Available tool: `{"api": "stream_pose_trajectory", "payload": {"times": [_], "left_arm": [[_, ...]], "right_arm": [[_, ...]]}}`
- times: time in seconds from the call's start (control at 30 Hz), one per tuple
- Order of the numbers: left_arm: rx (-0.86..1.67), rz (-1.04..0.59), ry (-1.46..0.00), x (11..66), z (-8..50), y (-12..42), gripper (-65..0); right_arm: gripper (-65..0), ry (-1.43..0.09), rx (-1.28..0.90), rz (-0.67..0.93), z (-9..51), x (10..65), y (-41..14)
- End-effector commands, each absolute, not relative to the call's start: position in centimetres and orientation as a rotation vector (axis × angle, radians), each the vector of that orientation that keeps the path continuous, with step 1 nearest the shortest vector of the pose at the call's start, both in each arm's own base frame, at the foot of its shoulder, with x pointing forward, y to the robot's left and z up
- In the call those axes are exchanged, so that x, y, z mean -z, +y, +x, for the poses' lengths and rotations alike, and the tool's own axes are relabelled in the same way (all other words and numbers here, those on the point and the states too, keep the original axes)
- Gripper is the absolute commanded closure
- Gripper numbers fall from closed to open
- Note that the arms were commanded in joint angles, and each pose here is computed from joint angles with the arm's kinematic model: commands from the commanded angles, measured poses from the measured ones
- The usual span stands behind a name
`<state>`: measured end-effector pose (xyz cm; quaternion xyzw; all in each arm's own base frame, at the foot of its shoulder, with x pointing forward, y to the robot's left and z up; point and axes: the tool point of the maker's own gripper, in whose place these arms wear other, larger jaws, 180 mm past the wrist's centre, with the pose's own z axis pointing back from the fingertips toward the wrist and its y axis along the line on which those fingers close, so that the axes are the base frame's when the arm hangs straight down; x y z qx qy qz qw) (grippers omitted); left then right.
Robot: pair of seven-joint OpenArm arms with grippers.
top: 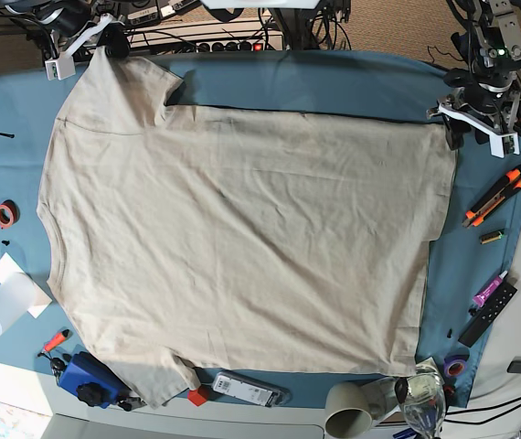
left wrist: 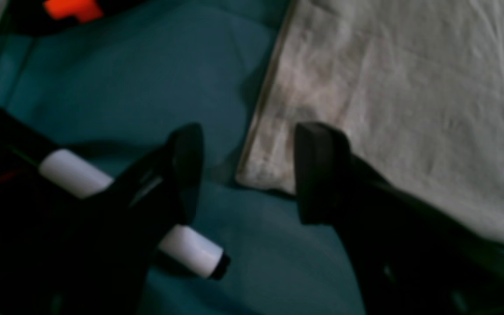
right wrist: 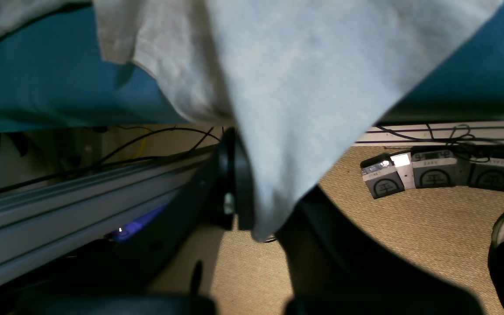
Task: Fold the T-shirt properly
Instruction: 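Lift the shoulder edges with both grippers, raising the shirt's collar side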
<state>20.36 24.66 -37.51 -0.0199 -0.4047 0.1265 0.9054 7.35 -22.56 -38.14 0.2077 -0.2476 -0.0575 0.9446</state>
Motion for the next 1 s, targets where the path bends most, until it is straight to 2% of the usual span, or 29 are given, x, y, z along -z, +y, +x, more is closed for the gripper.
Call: {"api": "stream_pose_trajectory", "payload": {"times": [0.0, 0.17, 0.27, 0.57, 0.8, 0.83, 0.87, 0.97], "left_arm": [[-0.254, -0.044, -0.863, 37.0, 20.9, 24.8, -33.1], [-0.304, -0.094, -0.786, 40.4, 21.2, 25.0, -33.1], [-0.303, -0.221, -0.695, 42.3, 20.8, 22.9, -33.1], [-0.293, -0.429, -0.497, 43.2, 18.3, 18.4, -33.1], [-0.286, -0.411, -0.491, 43.3, 18.1, 18.6, -32.8], [-0.284, -0.396, -0.495, 43.4, 18.2, 18.8, -29.9], [-0.286, -0.387, -0.498, 43.4, 18.2, 19.0, -24.2], [-0.318, -0.377, -0.496, 43.4, 18.3, 19.3, 0.0]], "right_arm": [[0.0, -0.52, 0.102, 0.418, 7.5, 37.5, -22.8], [0.0, -0.519, 0.102, 0.418, 7.5, 37.5, -22.8], [0.0, -0.508, 0.099, 0.418, 7.3, 37.6, -22.8], [0.0, -0.507, 0.098, 0.418, 7.3, 37.6, -22.8], [0.0, -0.509, 0.098, 0.418, 7.3, 37.6, -22.8], [0.0, -0.511, 0.098, 0.418, 7.3, 37.6, -22.8], [0.0, -0.513, 0.099, 0.418, 7.4, 37.5, -22.8], [0.0, -0.541, 0.105, 0.421, 7.8, 37.3, -22.9]]}}
